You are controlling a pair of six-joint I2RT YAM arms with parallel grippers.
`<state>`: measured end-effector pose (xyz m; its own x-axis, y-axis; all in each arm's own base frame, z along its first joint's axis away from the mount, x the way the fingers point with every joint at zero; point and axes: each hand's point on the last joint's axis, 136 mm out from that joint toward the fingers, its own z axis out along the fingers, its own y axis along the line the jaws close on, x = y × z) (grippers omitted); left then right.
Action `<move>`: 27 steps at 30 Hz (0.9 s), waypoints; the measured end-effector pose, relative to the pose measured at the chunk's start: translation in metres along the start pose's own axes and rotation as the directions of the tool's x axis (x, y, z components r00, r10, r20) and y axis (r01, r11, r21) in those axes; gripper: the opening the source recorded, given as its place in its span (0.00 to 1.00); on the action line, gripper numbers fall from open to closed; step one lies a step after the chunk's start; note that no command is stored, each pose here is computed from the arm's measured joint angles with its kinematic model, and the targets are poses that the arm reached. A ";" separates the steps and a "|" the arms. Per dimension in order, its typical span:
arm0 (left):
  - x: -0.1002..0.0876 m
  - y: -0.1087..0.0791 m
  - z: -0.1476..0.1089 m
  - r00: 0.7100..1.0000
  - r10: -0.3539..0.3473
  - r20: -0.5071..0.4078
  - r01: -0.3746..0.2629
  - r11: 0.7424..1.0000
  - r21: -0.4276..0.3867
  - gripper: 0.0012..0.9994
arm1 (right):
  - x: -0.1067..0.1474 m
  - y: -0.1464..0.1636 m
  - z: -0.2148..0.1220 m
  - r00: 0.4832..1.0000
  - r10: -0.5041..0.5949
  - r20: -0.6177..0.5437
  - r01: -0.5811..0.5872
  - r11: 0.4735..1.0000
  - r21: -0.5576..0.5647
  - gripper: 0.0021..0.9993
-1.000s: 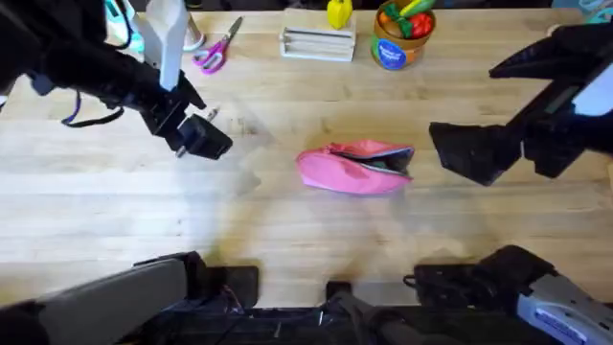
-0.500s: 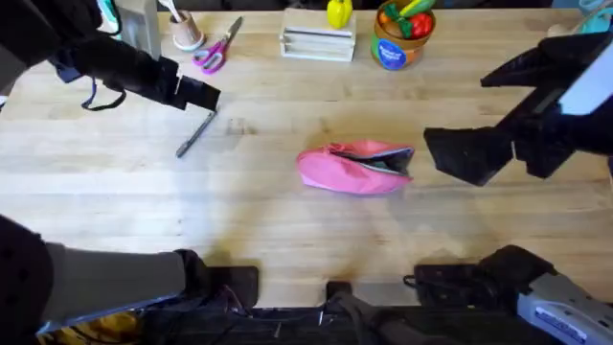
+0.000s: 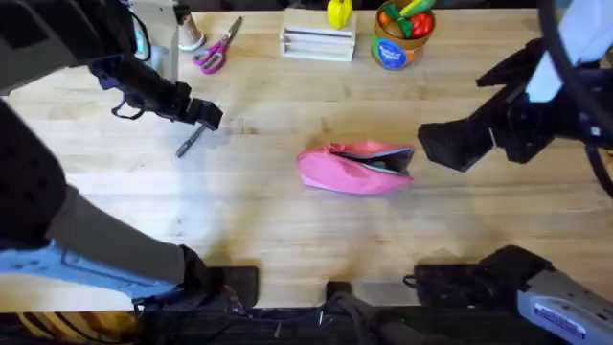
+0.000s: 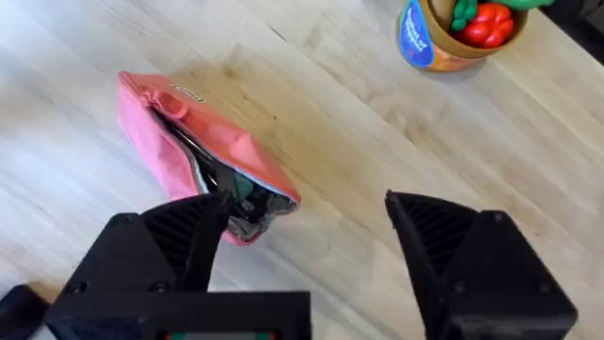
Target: Unzip the bag, pick up the pens from the table one at a time and place them inside, then zip the bag closed.
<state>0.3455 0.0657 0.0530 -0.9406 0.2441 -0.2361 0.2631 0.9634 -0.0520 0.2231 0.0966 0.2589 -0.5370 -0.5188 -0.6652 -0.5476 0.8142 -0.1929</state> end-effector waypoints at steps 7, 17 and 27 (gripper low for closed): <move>0.002 0.010 0.017 0.998 -0.052 -0.045 0.050 0.998 -0.047 1.00 | 0.002 0.000 0.009 0.999 -0.001 -0.033 0.001 1.000 -0.004 1.00; 0.002 0.009 0.017 0.997 -0.062 -0.052 0.059 0.997 -0.058 0.99 | 0.005 -0.011 0.012 0.998 -0.001 -0.063 0.005 0.998 0.060 1.00; 0.001 0.006 0.017 0.997 -0.064 -0.048 0.063 0.997 -0.036 1.00 | 0.005 -0.012 0.012 0.998 -0.001 -0.064 0.005 0.998 0.061 1.00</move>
<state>0.3498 0.0693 0.0358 -0.9647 0.1867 -0.1856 0.1957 0.9802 -0.0313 0.2340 0.0874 0.2490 -0.5759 -0.5354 -0.6178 -0.5102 0.8259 -0.2401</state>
